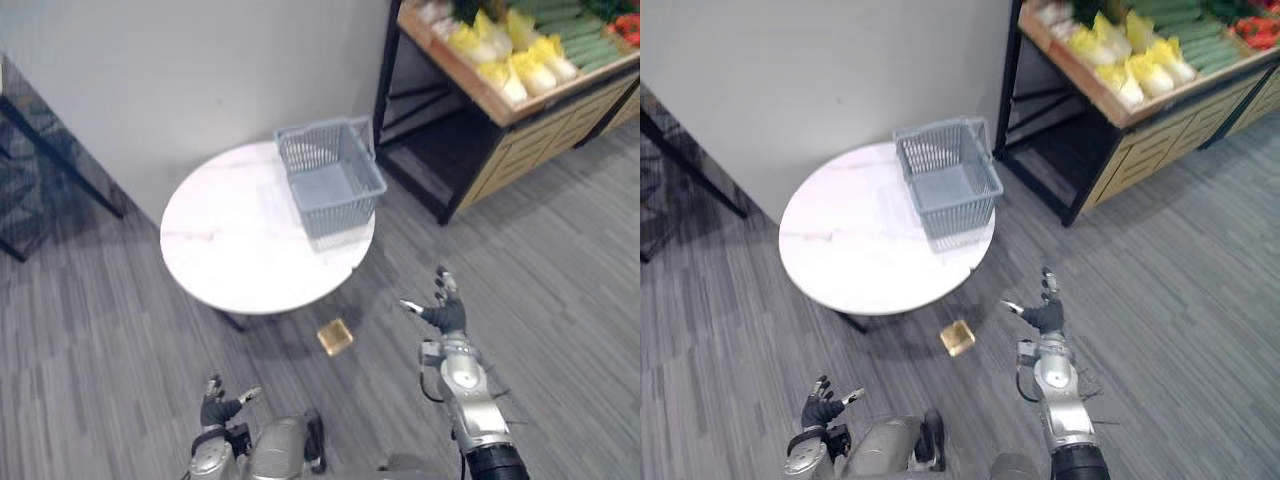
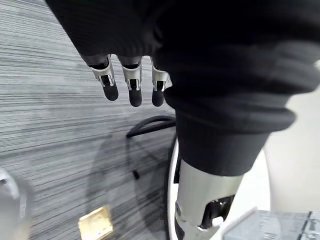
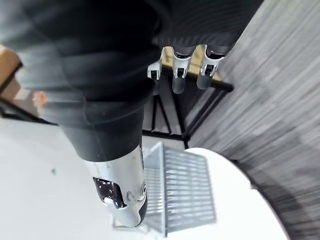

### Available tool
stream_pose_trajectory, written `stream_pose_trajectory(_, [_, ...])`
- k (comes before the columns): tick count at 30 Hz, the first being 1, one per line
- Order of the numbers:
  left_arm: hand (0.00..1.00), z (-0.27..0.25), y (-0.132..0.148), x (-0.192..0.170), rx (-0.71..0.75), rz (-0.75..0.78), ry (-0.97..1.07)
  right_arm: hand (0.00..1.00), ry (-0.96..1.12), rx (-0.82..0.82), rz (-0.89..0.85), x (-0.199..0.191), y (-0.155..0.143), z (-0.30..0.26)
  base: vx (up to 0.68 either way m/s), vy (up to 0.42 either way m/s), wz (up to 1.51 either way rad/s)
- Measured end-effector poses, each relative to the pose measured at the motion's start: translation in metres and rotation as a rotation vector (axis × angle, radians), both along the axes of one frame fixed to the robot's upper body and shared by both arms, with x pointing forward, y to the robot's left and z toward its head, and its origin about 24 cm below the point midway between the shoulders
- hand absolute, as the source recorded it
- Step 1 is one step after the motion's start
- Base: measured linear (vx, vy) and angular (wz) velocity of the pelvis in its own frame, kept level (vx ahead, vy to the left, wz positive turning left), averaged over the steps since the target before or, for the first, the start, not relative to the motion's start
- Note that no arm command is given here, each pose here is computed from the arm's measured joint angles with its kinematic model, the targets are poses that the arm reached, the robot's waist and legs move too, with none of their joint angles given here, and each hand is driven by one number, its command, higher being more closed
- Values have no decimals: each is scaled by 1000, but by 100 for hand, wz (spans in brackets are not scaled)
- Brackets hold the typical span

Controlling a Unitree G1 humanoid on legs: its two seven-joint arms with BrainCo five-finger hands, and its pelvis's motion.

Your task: Pick vegetable in the basket

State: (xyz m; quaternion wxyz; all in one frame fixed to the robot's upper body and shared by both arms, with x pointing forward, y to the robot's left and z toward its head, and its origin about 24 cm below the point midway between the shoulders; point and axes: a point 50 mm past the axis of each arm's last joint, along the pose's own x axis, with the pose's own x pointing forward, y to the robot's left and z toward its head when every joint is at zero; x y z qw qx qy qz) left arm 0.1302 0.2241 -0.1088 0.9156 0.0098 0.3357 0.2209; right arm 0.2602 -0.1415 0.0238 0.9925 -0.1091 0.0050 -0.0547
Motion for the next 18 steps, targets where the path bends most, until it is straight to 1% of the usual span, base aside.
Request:
stream_pose_trajectory(4, [0,-8,-5,-4,17,-73,62,0,-104,-219,63,13,-4,23,531,-106,66])
stream_pose_trajectory(6, [0,-17,-16,-9,-1,-101,105,0,-186,-380,75,18,-14,41,610,-205,91])
stream_pose_trajectory(7, [0,-17,-15,-9,1,-103,104,0,-197,-393,75,19,-15,44,461,-158,65])
stream_pose_trajectory(9, [0,-16,-16,-2,16,-124,97,0,-249,-512,76,26,-22,58,390,-178,74])
stream_pose_trajectory(11, [0,-17,-17,-6,18,-131,108,0,-268,-544,104,29,-17,62,339,-144,34])
stream_pose_trajectory(15, [0,-20,-17,-14,15,-158,130,0,-363,-594,182,40,1,82,206,-48,-17])
stream_pose_trajectory(18, [0,-22,-14,-24,17,-157,157,0,-334,-645,228,42,5,74,108,82,-23])
